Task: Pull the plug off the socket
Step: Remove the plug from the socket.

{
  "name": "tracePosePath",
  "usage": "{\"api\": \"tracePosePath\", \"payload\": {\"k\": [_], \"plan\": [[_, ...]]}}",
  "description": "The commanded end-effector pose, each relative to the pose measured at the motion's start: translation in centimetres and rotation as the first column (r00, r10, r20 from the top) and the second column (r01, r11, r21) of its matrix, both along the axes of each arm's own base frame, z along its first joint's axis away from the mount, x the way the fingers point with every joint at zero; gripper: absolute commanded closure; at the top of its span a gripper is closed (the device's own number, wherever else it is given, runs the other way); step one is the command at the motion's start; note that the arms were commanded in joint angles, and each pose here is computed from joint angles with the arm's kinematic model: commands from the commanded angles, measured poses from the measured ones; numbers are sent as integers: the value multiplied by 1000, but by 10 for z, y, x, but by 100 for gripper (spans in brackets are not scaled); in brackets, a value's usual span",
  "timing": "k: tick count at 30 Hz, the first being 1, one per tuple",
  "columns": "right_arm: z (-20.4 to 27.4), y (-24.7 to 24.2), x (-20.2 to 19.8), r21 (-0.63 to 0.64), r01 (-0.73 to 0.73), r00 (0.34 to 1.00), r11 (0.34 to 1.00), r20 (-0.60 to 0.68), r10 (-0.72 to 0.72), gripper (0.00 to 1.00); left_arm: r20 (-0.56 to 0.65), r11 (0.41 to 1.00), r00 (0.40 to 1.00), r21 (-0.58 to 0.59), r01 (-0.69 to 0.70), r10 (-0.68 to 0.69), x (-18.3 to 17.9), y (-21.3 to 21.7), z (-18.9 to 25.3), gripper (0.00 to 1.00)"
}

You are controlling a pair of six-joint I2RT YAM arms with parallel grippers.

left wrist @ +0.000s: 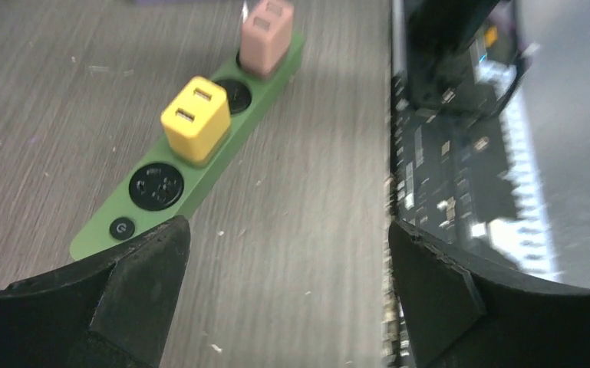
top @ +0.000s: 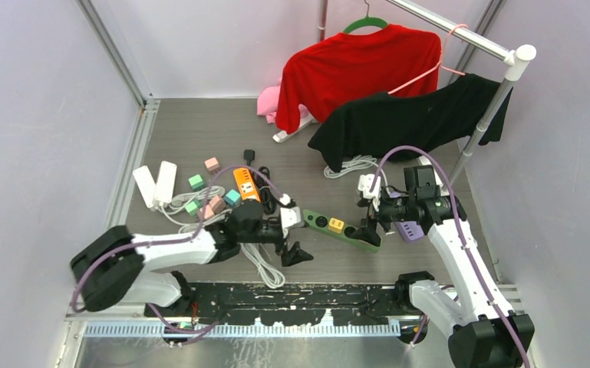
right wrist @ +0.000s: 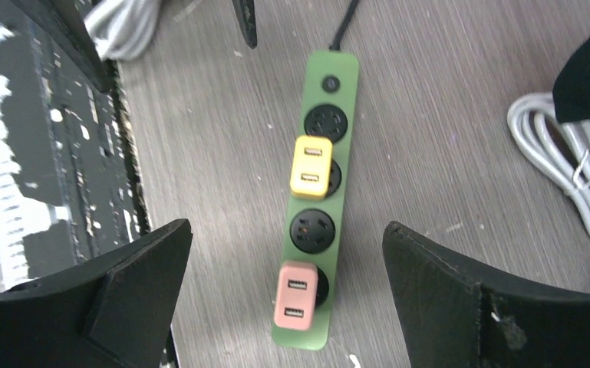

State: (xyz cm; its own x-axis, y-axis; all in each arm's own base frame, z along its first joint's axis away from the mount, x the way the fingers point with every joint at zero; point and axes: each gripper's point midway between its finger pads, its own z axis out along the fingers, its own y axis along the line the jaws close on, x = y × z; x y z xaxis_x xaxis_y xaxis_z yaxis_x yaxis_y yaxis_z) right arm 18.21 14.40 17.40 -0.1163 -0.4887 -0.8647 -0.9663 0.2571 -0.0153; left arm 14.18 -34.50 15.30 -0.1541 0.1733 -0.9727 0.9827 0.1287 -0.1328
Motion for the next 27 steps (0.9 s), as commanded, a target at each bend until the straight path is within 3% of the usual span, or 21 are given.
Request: {"api": "tracePosePath", "payload": {"k": [1,7,15,23,27], "plan": [[-18,-18,13,-119,51,996,992,75,-42,0,381,998,923,8,63,-62,33,-31,10,0],[-21,-22,16,-137,71,994,988,88,-59,0,408,983,897,134,123,-168,56,-66,-12,1],[-29,-33,29,-186,146,987,972,91,-131,0,339,962,906,182,202,-254,66,-94,-32,33],[-30,-35,32,-195,166,985,967,84,-152,0,275,942,908,200,269,-317,62,-99,-45,42],[-31,-35,33,-195,168,985,966,81,-155,0,234,935,914,206,287,-332,61,-100,-53,56]]}}
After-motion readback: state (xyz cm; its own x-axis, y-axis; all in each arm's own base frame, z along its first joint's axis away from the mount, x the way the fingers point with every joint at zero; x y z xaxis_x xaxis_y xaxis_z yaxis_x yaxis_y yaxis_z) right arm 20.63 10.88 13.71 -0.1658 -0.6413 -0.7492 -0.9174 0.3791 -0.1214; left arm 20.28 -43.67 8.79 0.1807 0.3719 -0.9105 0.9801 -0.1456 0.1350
